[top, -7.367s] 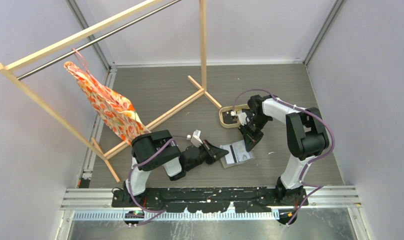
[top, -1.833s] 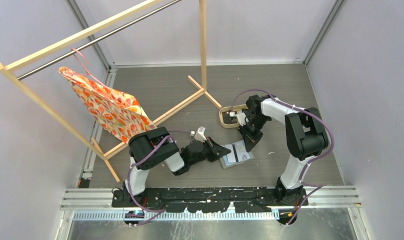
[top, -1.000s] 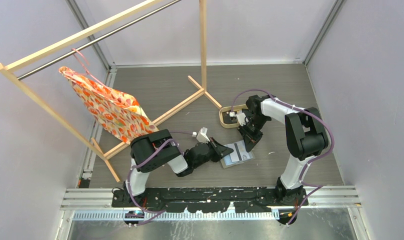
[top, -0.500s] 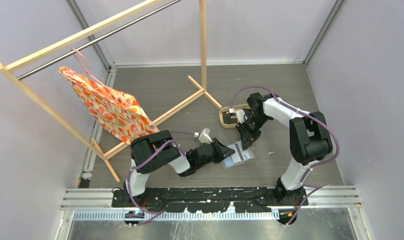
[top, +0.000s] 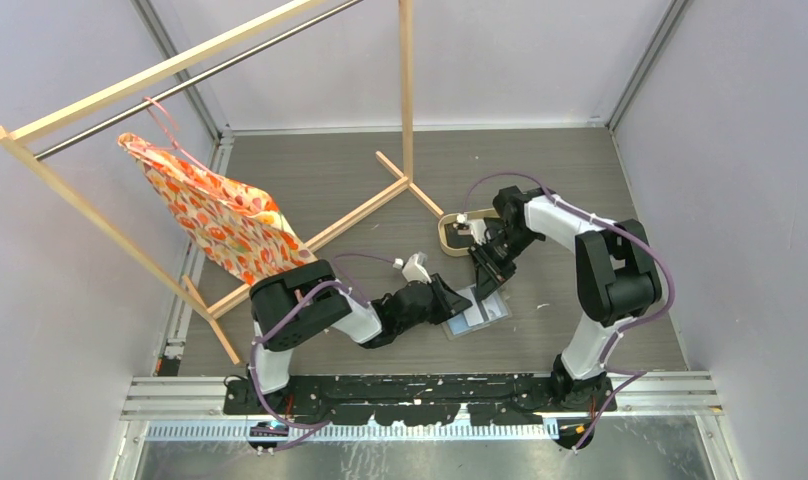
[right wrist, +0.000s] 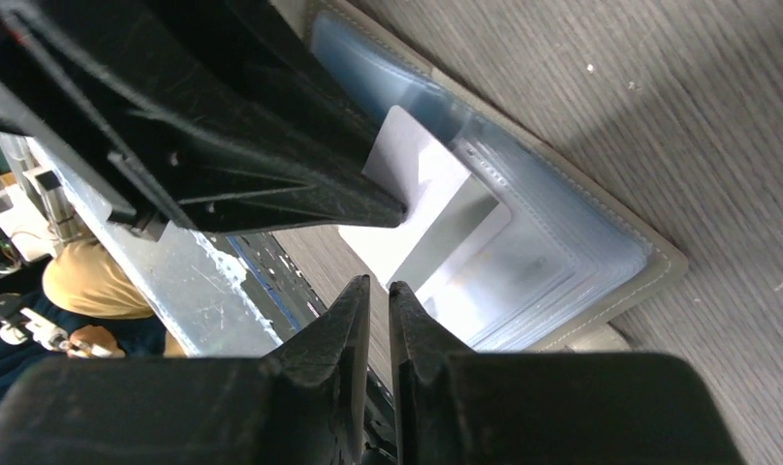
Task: Put the credit cards into the card holder
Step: Insert the credit card into the card holder.
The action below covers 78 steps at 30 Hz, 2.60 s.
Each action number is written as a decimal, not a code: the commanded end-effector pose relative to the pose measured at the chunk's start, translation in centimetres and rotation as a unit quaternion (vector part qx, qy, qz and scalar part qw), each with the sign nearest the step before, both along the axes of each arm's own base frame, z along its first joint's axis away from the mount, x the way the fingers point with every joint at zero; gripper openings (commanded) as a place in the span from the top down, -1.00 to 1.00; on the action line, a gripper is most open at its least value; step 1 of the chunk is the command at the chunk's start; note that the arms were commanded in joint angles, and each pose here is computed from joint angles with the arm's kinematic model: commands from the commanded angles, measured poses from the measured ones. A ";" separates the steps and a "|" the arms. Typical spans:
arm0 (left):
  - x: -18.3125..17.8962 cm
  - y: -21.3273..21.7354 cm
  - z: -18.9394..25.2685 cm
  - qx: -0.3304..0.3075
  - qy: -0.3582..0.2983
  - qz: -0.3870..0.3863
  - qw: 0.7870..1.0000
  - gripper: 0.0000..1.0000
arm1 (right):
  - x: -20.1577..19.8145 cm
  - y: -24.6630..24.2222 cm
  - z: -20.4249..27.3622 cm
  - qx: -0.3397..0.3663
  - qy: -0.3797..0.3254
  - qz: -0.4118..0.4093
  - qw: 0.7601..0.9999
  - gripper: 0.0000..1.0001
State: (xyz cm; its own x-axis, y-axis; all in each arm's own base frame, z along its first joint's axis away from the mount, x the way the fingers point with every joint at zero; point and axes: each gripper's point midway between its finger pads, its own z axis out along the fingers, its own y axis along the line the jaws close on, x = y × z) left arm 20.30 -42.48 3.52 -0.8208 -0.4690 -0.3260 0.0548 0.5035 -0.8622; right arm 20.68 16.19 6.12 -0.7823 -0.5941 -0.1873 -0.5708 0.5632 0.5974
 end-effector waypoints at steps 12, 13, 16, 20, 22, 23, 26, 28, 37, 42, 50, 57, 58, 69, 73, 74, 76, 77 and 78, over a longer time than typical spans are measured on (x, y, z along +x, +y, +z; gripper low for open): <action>-0.4 0.4 2.2 0.008 -0.040 -0.030 0.999 0.43 | 1.1 -1.5 -3.5 -0.095 0.014 -0.016 0.995 0.77; -0.5 0.6 2.3 0.008 -0.043 -0.031 0.999 0.43 | 1.1 -1.6 -3.6 -0.098 0.014 -0.016 0.995 0.78; -0.7 1.1 2.4 0.015 -0.047 -0.034 0.998 0.42 | 1.1 -1.6 -3.7 -0.101 0.014 -0.016 0.995 0.79; -0.9 1.7 2.2 0.022 -0.046 -0.031 0.998 0.43 | 1.1 -1.7 -3.7 -0.102 0.014 -0.016 0.995 0.79; -0.9 2.2 2.1 0.027 -0.043 -0.028 0.998 0.47 | 1.0 -1.7 -3.7 -0.101 0.015 -0.017 0.995 0.79; -1.0 2.5 1.9 0.033 -0.040 -0.025 0.998 0.50 | 1.0 -1.7 -3.7 -0.101 0.014 -0.016 0.995 0.79; -1.1 3.2 1.2 0.054 -0.029 -0.020 0.998 0.65 | 1.0 -1.6 -3.7 -0.101 0.014 -0.015 0.995 0.79; -1.1 3.4 1.0 0.065 -0.025 -0.016 0.997 0.75 | 1.0 -1.6 -3.6 -0.101 0.014 -0.015 0.995 0.79; -1.0 2.6 -0.3 0.101 -0.007 -0.030 0.994 0.93 | 1.0 -1.6 -3.6 -0.100 0.013 -0.012 0.995 0.80; -0.9 2.0 -0.6 0.110 -0.003 -0.039 0.993 0.96 | 1.0 -1.6 -3.6 -0.100 0.012 -0.011 0.995 0.80; -0.6 0.3 -0.1 0.102 -0.004 -0.057 0.993 0.97 | 1.0 -1.5 -3.6 -0.100 0.012 -0.009 0.995 0.80; -0.4 -0.9 1.1 0.092 -0.013 -0.070 0.993 0.98 | 1.0 -1.3 -3.3 -0.096 0.008 -0.008 0.995 0.80; -0.4 -1.1 1.2 0.090 -0.014 -0.071 0.993 0.98 | 1.1 -1.2 -3.1 -0.092 0.005 -0.008 0.996 0.79; -0.4 -0.8 1.4 0.081 -0.014 -0.065 0.994 0.98 | 2.1 -2.2 0.4 -0.060 -0.059 -0.008 0.996 0.67; -0.5 -0.9 1.6 0.077 -0.015 -0.069 0.995 0.97 | 3.1 -4.9 -0.1 -0.119 -0.092 -0.010 0.989 0.71; -0.6 -1.0 1.7 0.075 -0.016 -0.071 0.995 0.97 | 3.2 -5.3 -0.4 -0.131 -0.095 -0.014 0.987 0.71; -0.6 -1.2 1.8 0.070 -0.015 -0.074 0.995 0.97 | 3.4 -6.1 -0.9 -0.152 -0.095 -0.017 0.984 0.72; -0.6 -1.3 1.8 0.066 -0.013 -0.074 0.995 0.97 | 3.4 -6.5 -1.3 -0.164 -0.094 -0.017 0.982 0.73; -0.7 -1.4 1.8 0.065 -0.012 -0.075 0.995 0.97 | 3.5 -6.9 -1.6 -0.177 -0.093 -0.018 0.980 0.73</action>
State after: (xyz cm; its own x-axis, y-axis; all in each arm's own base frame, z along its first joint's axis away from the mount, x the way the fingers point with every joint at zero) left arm 19.59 -42.66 3.91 -0.8709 -0.2897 -0.3969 0.1270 0.6477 -0.7512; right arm 23.19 11.41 5.07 -0.7869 -0.5999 -0.1448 -0.6057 0.7060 0.3670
